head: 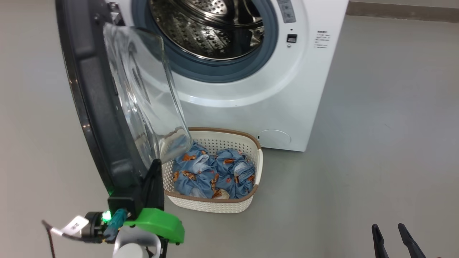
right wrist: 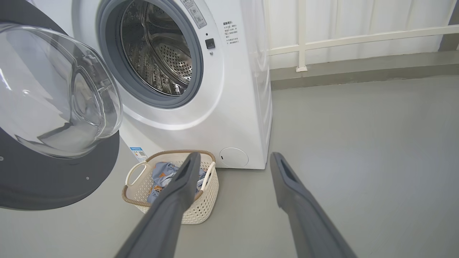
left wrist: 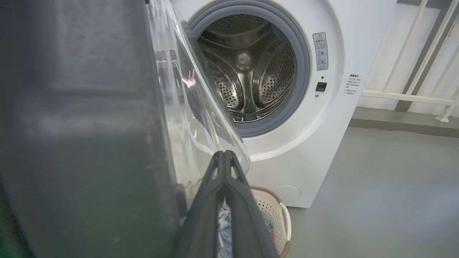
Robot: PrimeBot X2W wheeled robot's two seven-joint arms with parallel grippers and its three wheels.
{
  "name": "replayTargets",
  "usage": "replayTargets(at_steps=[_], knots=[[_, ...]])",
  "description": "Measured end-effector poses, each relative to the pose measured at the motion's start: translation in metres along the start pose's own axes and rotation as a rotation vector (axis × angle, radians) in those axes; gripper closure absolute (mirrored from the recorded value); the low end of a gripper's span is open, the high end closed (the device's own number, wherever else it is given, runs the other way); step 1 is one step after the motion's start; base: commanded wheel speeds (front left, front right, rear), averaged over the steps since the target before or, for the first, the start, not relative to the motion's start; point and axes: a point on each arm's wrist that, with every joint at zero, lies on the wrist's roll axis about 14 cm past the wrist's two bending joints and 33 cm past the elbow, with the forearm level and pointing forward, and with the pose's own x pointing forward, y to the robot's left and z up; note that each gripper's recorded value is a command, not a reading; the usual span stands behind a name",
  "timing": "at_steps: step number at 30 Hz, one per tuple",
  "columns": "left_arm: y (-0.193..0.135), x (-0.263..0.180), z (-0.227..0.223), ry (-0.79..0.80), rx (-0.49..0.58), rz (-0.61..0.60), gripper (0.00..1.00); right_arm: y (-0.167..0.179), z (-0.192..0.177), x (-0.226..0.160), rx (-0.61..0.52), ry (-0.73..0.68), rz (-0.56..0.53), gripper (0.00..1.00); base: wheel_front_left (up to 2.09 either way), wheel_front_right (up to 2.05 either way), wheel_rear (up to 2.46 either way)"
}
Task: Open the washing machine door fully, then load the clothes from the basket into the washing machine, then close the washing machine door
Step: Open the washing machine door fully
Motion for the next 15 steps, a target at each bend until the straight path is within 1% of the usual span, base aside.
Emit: replayTargets(at_steps=[8, 15], knots=[[0.042, -0.022, 0.01, -0.062, 0.005, 0.14, 1.0, 0.017, -0.003, 0.012, -0.008, 0.011, 0.066, 0.0, 0.0, 0.0, 0.0], [0.085, -0.039, 0.021, -0.106, 0.041, 0.259, 1.0, 0.025, 0.0, 0.015, -0.016, 0.003, 0.098, 0.0, 0.0, 0.0, 0.0]])
